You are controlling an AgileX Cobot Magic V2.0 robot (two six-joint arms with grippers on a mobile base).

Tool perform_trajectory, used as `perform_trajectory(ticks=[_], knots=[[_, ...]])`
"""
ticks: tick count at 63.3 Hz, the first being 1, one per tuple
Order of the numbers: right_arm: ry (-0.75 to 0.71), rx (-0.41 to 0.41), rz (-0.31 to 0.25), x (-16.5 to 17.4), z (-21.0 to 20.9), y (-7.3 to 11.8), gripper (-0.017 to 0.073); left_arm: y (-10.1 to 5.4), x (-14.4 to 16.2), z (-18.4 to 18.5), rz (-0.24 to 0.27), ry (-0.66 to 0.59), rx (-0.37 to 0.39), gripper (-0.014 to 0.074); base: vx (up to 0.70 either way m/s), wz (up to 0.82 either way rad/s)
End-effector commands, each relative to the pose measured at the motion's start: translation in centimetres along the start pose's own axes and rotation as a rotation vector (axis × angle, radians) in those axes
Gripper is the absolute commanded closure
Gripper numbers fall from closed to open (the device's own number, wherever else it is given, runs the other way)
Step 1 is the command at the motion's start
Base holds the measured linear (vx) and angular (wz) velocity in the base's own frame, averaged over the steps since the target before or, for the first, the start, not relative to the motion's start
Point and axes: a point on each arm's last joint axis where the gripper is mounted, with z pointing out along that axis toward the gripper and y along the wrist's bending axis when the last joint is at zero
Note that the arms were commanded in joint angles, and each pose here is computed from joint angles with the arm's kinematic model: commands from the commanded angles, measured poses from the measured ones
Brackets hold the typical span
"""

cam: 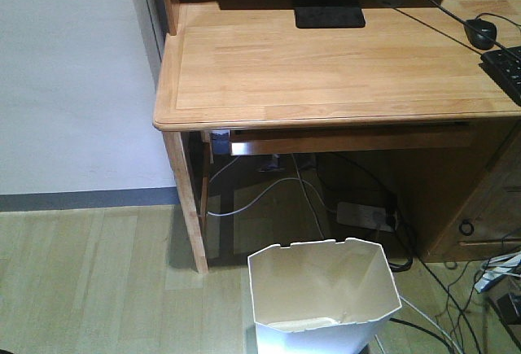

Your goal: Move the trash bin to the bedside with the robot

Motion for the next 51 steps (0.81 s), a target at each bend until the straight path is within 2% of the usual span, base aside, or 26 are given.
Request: perform_trajectory(ticks=[1, 18, 23, 29, 35, 44, 51], knots=[[-0.062, 0.003, -0.013, 0.0, 0.0, 0.0, 0.0568, -0.1, -1.4, -0.2, -0.009, -0.1, 0.005, 0.06, 0.0, 0.0], [-0.068, 0.002, -0.013, -0.1, 0.0, 0.0, 0.0568, -0.1, -1.4, -0.2, -0.009, -0.1, 0.005, 0.06, 0.0, 0.0], [-0.142, 0.0, -0.043, -0.8, -0.1, 0.0, 0.0568, -0.1, -1.4, -0.2, -0.009, -0.1, 0.005, 0.06, 0.0, 0.0], [-0.265, -0.005, -0.043, -2.1, -0.4, 0.1, 0.0568, -0.1, -1.4, -0.2, -0.009, -0.099, 0.005, 0.06, 0.0, 0.0], [-0.32, -0.006, -0.052, -3.8, -0.6, 0.2, 0.0568, -0.1, -1.4, -0.2, -0.009, -0.099, 0.005, 0.06, 0.0, 0.0], [-0.295, 0.003, -0.098, -7.1, -0.3, 0.3, 0.0568, -0.1, -1.4, -0.2, -0.009, -0.099, 0.005, 0.06, 0.0, 0.0], [-0.184, 0.006, -0.104, -9.6, 1.1, 0.4, 0.0568, -0.1, -1.4, -0.2, -0.009, -0.099, 0.005, 0.06, 0.0, 0.0]])
